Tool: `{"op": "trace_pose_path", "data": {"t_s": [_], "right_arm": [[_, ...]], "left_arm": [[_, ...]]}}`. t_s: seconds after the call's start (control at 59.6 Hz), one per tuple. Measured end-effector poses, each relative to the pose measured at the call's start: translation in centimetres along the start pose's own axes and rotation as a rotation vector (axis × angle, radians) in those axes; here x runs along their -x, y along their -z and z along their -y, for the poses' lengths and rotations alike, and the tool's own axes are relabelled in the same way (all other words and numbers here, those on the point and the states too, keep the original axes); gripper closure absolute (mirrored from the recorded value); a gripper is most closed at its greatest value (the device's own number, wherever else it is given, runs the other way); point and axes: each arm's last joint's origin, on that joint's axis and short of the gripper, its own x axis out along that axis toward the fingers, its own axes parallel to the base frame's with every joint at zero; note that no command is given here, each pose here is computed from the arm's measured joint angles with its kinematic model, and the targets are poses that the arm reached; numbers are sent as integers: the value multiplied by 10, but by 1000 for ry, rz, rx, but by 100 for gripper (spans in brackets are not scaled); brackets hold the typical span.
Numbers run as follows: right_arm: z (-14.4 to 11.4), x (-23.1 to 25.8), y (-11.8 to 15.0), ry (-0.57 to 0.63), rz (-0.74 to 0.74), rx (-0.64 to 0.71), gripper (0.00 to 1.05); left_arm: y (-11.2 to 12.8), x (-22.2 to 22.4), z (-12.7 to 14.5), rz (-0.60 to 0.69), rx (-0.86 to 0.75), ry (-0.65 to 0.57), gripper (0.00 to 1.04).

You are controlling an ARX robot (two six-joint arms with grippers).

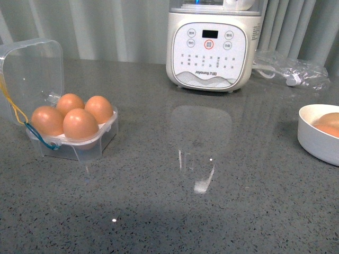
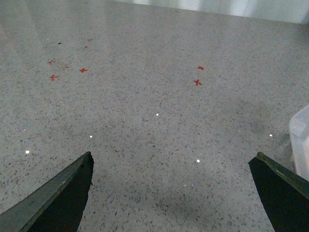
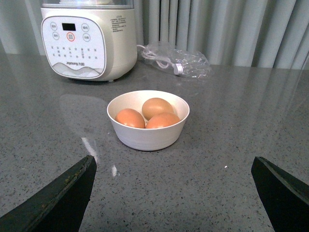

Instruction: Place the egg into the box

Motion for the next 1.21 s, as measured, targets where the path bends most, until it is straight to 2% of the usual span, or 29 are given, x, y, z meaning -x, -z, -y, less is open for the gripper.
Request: {"op": "trace_pose_path", "data": {"t_s": [0.285, 0.47, 0.873, 1.208], "right_arm": [[0, 0, 0, 0, 0, 0, 7], [0, 0, 0, 0, 0, 0, 7], [0, 0, 0, 0, 0, 0, 7], [0, 0, 0, 0, 0, 0, 7]], "left_arm": [[-13, -42, -9, -6, -30, -5, 7], [-23, -58, -8, -12, -10, 35, 7], [-24, -71, 31, -38, 95, 185, 7], [-33, -61, 60, -19, 153, 298, 7]]}}
